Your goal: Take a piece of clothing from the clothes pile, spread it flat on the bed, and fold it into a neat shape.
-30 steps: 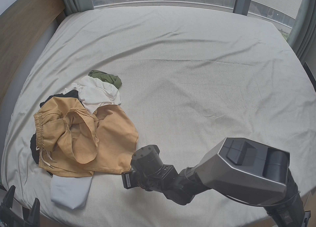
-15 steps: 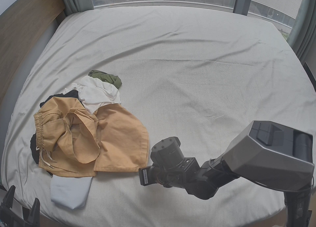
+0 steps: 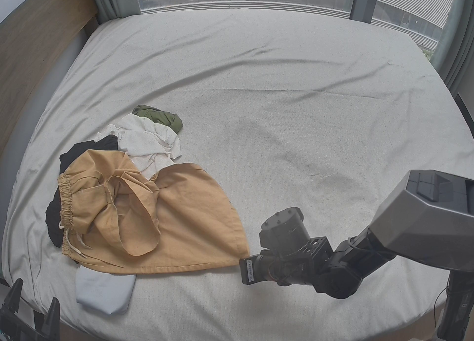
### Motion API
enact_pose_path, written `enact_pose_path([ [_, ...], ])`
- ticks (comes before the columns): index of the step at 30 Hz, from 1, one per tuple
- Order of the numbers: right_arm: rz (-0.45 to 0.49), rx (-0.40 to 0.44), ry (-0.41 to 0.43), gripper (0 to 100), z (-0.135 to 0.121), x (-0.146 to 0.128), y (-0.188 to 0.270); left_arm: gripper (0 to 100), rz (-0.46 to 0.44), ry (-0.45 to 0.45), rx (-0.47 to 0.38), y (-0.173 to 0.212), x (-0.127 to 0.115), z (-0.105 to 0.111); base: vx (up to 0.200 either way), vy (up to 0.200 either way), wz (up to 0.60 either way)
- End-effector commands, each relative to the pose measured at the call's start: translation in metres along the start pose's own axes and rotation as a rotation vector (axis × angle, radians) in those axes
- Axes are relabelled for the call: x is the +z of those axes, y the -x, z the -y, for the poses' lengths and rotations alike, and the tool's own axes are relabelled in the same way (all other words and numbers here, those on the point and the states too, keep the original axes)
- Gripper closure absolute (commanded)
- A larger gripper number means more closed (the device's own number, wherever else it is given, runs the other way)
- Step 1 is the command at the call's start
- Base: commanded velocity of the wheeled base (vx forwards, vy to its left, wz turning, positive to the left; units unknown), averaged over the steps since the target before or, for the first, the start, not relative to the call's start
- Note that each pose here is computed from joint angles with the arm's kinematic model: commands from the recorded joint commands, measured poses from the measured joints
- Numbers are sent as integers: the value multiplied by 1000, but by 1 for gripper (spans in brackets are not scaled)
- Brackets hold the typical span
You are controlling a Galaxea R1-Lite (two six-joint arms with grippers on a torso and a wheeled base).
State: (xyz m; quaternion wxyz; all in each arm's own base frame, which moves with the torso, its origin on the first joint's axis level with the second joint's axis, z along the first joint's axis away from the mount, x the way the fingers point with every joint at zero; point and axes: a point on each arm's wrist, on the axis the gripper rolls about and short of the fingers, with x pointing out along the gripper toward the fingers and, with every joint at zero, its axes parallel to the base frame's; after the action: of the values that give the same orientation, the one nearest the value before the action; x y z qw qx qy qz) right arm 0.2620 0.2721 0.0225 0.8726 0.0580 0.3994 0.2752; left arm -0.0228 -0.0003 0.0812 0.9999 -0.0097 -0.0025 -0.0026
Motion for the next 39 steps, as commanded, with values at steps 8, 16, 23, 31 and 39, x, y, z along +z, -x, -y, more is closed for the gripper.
enact_pose_path([
  [8, 50, -26, -29, 100, 28, -8, 19, 0, 0, -1, 1, 0, -5, 0, 0, 0, 0],
  [16, 52, -30, -32, 100, 32, -14, 32, 0, -2, -1, 1, 0, -5, 0, 0, 0, 0],
  [23, 35, -38, -34, 100, 35, -22, 47, 0, -2, -2, 1, 0, -5, 0, 0, 0, 0],
  [31, 9, -69, -52, 100, 48, -34, 63, 0, 0, -4, 1, 0, -5, 0, 0, 0, 0],
  [39, 30, -92, -68, 100, 63, -45, 81, 0, 0, -4, 1, 0, -5, 0, 0, 0, 0],
])
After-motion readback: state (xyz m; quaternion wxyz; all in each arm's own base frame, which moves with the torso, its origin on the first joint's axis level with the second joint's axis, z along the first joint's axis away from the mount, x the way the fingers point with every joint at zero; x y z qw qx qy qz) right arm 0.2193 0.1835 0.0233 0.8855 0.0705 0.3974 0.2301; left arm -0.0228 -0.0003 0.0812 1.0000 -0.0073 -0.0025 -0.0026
